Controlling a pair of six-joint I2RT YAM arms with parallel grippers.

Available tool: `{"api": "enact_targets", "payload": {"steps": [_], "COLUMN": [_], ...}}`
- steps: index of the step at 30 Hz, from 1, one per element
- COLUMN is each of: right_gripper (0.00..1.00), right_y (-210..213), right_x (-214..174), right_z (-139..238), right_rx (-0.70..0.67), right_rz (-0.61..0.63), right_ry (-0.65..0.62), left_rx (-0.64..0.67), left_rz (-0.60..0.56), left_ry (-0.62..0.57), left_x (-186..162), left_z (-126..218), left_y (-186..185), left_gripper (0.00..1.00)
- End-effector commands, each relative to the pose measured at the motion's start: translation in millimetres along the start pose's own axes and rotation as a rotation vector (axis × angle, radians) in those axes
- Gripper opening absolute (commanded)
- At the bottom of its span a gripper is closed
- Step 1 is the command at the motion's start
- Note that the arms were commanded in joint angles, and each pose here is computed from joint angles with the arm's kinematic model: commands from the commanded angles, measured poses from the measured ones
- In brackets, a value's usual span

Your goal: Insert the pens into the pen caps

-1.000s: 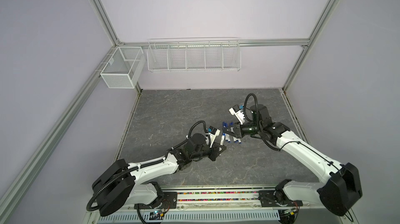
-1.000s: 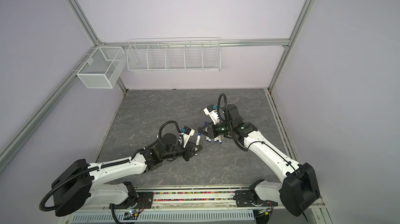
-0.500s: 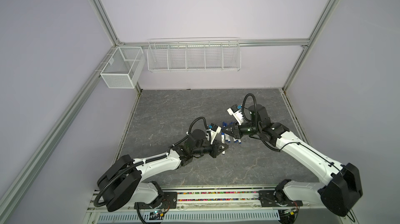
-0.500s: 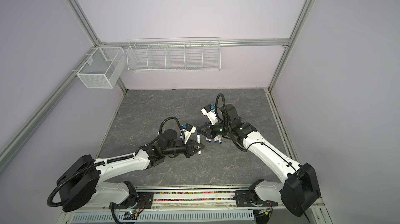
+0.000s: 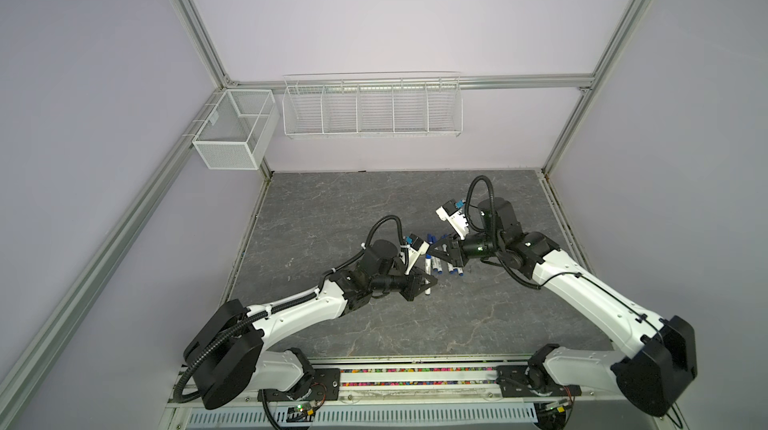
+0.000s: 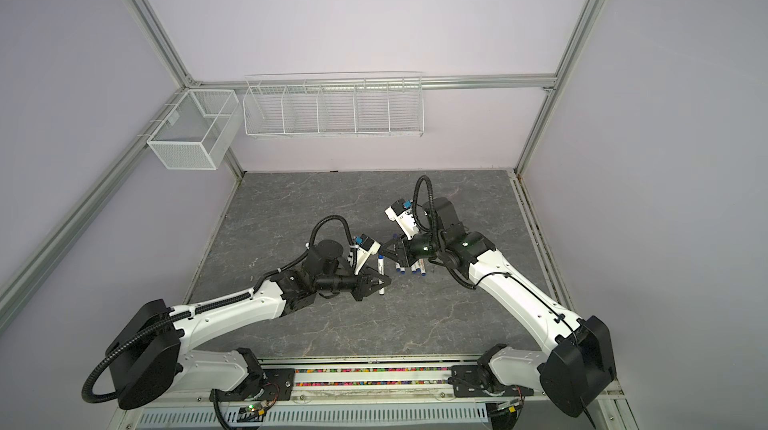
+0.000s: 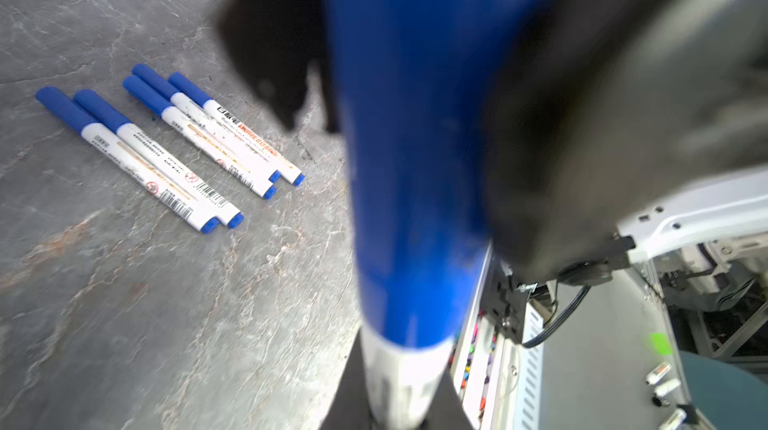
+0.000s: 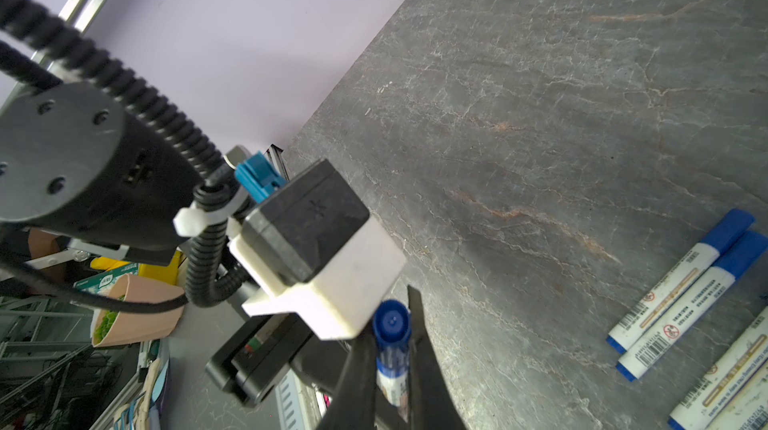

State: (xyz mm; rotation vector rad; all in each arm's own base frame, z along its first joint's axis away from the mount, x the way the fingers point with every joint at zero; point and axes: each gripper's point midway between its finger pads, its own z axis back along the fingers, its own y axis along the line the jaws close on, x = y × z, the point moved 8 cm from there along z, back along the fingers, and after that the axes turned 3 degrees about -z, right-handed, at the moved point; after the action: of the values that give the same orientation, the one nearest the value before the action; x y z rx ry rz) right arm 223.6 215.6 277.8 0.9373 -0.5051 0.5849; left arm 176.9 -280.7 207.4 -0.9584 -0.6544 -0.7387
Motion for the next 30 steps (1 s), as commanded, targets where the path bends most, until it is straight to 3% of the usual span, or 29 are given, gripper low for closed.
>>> {"api": "enact_targets", "payload": {"steps": [1, 10, 14, 22, 27, 30], "right_gripper": [0.07, 0.07, 0.07, 0.08, 0.26, 0.32], "right_y": [9, -6, -8, -9, -2, -2], "right_x": [-90, -105, -101, -52, -32, -25], "right_z": [-8, -22, -21, 6, 16, 18], "right_rx": [0.105, 0.035, 0.009, 0.001, -0.024, -0.043], "right_rz": [-0.324, -0.374, -0.356, -0.291, -0.246, -0.236], "right_ry": [0.472, 0.556, 0.533, 0.214, 0.081, 0.046], "left_rx": [0.199, 0.139, 0.068, 0.001, 0.025, 0.023], "left_rz": [-0.118, -0.180, -0.172, -0.013, 0.043, 0.072], "left_ry": [-0.473, -0.592, -0.601, -0.486, -0.412, -0.407], "left_x": [104, 152, 159, 99, 59, 47], "left_z": [49, 61, 57, 25, 7, 1], "left_y": [2, -13, -18, 4, 9, 12], "left_gripper": [0.00, 0.00, 0.00, 0.00, 0.00, 0.00]}}
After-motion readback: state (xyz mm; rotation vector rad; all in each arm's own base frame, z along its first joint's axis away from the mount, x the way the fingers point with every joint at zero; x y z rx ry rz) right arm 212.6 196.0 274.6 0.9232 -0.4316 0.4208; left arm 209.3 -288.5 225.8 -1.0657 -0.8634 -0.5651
